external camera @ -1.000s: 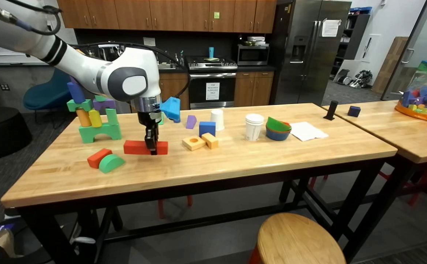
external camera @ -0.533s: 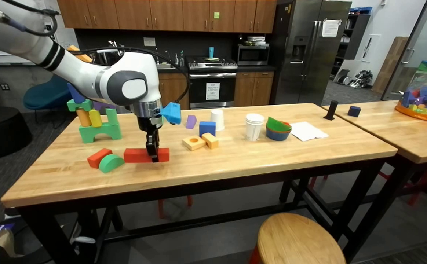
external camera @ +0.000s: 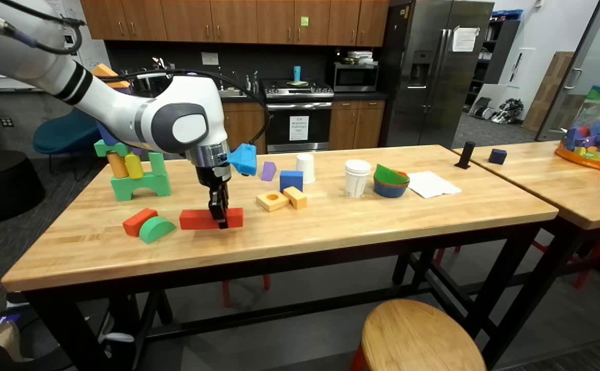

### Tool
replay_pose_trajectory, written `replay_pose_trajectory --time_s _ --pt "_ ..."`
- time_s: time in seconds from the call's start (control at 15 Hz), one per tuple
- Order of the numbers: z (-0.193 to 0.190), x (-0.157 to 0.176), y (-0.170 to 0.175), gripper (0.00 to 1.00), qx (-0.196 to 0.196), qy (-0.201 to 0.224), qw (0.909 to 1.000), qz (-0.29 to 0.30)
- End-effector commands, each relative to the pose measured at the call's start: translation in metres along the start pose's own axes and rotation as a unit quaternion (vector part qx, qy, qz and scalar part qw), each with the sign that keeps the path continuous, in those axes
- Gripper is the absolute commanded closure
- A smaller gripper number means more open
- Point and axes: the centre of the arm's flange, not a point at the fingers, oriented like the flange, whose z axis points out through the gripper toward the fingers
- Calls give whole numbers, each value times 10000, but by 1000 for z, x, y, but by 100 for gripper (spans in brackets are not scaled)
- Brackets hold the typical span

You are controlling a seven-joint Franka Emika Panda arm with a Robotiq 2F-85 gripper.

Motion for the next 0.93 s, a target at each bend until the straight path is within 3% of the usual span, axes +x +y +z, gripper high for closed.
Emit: replay_pose_trajectory --time_s 0.0,0.87 --pt "6 4 -3 84 -17 -218 9996 158" --pt "22 10 14 84 -4 -390 9992 7"
